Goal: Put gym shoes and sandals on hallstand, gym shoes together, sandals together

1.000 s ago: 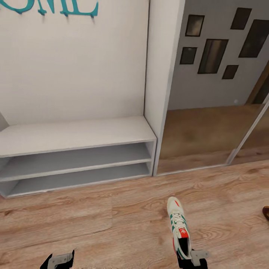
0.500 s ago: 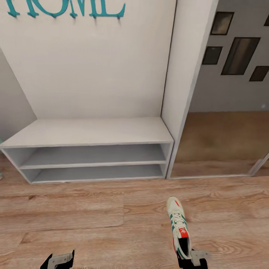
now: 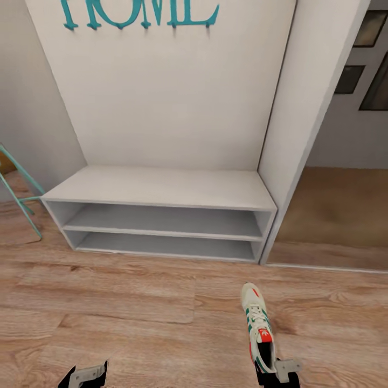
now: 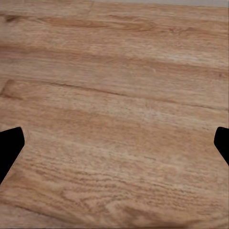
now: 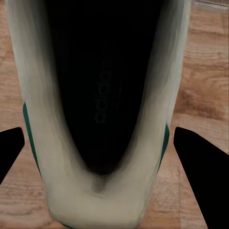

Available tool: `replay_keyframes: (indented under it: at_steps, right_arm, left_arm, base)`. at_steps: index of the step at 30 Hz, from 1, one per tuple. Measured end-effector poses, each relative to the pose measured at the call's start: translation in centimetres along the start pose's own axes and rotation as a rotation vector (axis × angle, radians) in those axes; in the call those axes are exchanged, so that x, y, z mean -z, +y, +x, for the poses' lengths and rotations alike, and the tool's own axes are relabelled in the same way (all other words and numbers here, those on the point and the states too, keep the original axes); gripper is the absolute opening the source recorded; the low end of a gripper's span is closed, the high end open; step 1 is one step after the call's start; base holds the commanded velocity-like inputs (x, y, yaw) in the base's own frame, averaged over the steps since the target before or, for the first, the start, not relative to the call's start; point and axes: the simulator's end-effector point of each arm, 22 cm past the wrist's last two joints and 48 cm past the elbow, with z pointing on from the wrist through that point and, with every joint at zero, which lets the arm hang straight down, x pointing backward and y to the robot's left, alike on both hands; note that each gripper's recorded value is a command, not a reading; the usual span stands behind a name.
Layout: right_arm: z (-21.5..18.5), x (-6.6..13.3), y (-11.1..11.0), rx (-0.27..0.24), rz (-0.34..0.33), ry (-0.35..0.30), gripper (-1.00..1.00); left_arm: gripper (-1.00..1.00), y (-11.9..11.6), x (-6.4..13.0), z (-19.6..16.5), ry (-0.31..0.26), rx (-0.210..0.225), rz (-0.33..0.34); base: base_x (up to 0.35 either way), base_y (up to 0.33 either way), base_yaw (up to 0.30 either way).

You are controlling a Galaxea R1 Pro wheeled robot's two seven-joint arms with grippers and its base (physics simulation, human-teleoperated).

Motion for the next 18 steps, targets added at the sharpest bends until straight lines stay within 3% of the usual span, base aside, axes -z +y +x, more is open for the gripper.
replay_keyframes:
  at_steps: [18]
  right_arm:
    - [0.41, 0.04, 0.21, 0.003, -0.005, 0.009, -1.00]
  left_arm:
    - [1.00, -0.19, 0.03, 0.32, 0.008, 0.001, 0.003]
  base:
    - [0.000, 0.000, 0.281]
